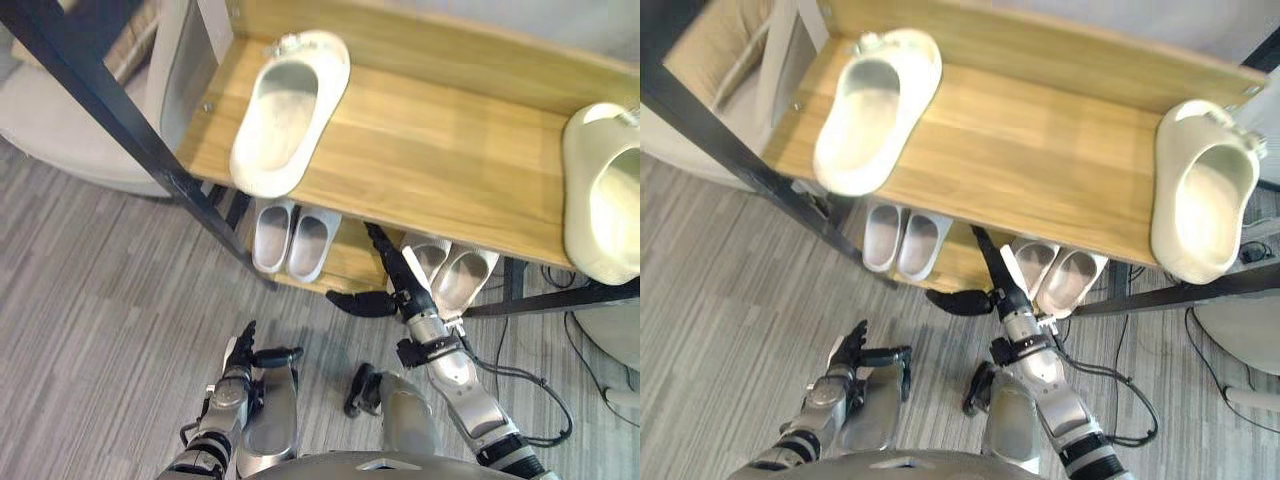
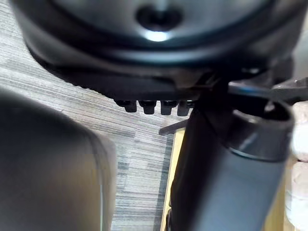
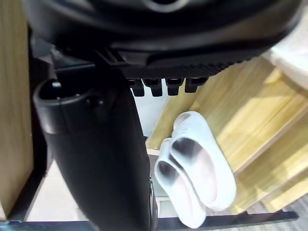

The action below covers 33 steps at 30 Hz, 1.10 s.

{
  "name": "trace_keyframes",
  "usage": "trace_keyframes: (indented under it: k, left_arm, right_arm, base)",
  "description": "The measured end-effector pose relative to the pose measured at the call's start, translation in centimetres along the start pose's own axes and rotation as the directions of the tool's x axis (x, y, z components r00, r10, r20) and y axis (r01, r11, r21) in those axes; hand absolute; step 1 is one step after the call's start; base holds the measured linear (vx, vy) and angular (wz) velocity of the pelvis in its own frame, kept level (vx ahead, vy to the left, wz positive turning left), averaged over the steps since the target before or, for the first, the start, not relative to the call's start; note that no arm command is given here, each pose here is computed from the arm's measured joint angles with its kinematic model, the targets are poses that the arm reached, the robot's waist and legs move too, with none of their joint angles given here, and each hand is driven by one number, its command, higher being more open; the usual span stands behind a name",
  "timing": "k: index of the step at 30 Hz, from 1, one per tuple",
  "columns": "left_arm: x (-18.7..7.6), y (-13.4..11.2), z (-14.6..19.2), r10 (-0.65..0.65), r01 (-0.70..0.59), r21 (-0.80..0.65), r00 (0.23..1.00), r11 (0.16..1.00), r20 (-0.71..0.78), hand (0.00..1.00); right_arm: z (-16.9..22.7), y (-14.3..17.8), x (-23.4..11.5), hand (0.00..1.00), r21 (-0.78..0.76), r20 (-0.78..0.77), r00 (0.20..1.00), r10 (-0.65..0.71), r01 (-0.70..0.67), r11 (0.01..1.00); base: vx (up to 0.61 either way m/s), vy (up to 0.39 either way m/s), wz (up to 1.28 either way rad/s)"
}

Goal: Organize the slippers on the shoe rack

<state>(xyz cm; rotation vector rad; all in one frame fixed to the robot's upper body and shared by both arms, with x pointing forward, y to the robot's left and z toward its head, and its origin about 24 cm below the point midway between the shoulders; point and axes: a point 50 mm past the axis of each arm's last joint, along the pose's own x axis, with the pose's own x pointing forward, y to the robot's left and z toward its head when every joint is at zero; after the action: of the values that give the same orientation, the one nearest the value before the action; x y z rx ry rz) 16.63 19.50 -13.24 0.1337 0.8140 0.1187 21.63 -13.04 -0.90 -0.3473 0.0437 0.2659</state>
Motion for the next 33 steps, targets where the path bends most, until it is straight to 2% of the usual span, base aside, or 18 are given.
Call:
trace_keyframes:
  k: [7, 13, 21, 33]
  left_arm:
    - [-1.1, -1.2, -2.9, -0.032, 0.034, 0.020, 0.996, 0.999, -0.089, 1.00]
    - [-1.5, -1.6, -3.7, -0.041, 0.045, 0.030, 0.993, 0.999, -0.113, 1.00]
    - [-1.7, -1.8, -4.2, -0.050, 0.055, 0.035, 0.991, 0.998, -0.127, 1.00]
    - [-1.9, -1.9, -4.5, -0.055, 0.063, 0.051, 0.989, 0.997, -0.134, 1.00]
  right_arm:
    - [-5.0, 0.1, -2.6, 1.00, -0.041, -0.247, 0.969, -0.010, 0.000, 0.999]
    - [-6.7, 0.6, -3.8, 1.00, -0.013, -0.331, 0.944, 0.001, -0.006, 1.000]
    - [-9.0, 2.3, -5.6, 1.00, 0.114, -0.467, 0.884, 0.039, 0.016, 0.993]
    - [-10.6, 2.7, -7.1, 1.00, 0.160, -0.546, 0.835, 0.070, 0.022, 0.987]
  base:
    - [0.07, 0.001, -0.11]
    - [0.00, -0.002, -0.01]
    - [-0.04, 0.018, -0.01]
    - [0.00, 0.000, 0.00]
